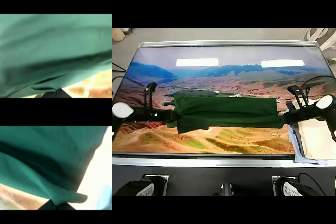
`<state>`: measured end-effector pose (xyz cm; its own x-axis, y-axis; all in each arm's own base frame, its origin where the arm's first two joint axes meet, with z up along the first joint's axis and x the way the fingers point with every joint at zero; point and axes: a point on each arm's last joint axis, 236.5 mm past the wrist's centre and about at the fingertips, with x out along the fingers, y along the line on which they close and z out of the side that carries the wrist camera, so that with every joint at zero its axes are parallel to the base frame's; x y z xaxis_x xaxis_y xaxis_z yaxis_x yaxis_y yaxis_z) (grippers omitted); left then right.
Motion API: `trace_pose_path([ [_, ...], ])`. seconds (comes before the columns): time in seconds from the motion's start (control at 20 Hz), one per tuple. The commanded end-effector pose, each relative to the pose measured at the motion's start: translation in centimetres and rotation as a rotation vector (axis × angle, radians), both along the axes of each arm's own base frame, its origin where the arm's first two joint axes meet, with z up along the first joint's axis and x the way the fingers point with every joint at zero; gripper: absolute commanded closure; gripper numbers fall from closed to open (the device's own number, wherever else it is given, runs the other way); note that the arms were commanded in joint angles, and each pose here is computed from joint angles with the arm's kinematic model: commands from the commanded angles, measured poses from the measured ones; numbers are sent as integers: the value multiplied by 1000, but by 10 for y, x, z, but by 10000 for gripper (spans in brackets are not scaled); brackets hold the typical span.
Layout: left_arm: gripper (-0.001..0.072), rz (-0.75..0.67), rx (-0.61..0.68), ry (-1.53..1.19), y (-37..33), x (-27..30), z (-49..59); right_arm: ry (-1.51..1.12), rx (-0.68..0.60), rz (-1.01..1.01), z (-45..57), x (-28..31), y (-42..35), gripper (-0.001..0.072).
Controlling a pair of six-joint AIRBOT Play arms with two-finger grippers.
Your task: Fold the shirts.
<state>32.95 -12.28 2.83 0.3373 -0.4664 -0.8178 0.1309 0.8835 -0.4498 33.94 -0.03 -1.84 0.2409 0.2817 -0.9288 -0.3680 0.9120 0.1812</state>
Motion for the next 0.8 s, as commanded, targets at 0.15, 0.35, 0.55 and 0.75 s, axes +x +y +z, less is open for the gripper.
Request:
trace_pose_path([
  [0.15,682,70,2,-3,19,90,-10,-80,83,-2,0,72,5,695],
  [0.35,681,117,-9,51,31,116,-33,-28,95,36,-30,91,19,694],
  [0.55,680,128,-79,155,17,116,-68,8,116,0,-65,102,30,690],
  [0.75,341,155,-80,169,27,119,-77,1,115,22,-57,103,30,352],
])
